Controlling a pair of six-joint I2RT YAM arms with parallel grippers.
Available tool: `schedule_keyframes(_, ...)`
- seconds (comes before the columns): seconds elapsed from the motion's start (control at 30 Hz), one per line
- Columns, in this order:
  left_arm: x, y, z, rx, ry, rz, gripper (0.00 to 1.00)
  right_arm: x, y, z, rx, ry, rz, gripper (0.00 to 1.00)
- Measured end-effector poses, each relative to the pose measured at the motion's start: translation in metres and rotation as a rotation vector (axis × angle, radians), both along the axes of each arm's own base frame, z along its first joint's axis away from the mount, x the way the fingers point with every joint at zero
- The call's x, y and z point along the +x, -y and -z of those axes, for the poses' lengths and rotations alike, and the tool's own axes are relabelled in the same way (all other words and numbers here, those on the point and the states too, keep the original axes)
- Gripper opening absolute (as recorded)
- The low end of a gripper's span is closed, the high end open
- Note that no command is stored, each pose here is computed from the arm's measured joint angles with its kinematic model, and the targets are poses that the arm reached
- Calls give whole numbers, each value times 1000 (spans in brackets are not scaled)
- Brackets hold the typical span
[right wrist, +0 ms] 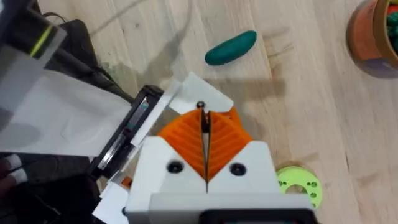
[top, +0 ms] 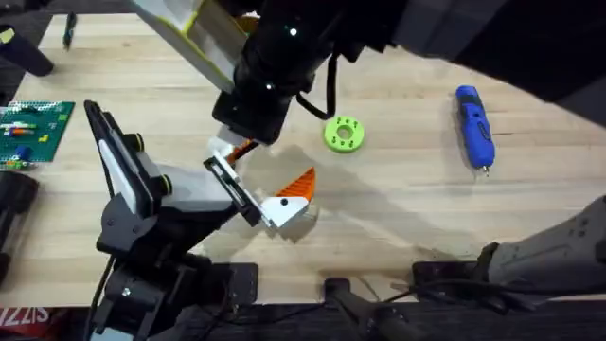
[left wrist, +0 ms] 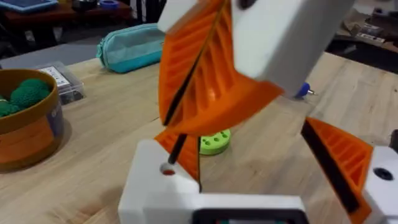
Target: Pick up the gripper from the table and insert it into the empty holder that is missing its gripper. Then pick up a screw, insert it into the mounting hole, and use the screwdriver to tighten it. Finally, clean up the table by picking up the vegetable and placing it into the bucket.
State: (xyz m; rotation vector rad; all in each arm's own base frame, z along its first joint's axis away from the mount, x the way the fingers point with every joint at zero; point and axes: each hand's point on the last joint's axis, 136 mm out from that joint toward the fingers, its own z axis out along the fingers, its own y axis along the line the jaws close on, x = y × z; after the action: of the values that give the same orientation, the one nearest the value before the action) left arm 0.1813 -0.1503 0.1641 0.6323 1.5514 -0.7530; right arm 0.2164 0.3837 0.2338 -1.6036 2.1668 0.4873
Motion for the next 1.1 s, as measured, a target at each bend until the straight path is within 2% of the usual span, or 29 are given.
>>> schedule_keyframes(0.27, 0, 0, 0, -4, -6, -2, 986, 1, -4, 12, -20, -19, -3, 9)
schedule_keyframes(1.1, 0, 0, 0, -5, -7, -3, 986, 2, -9, 9, 11, -33, 16, 7)
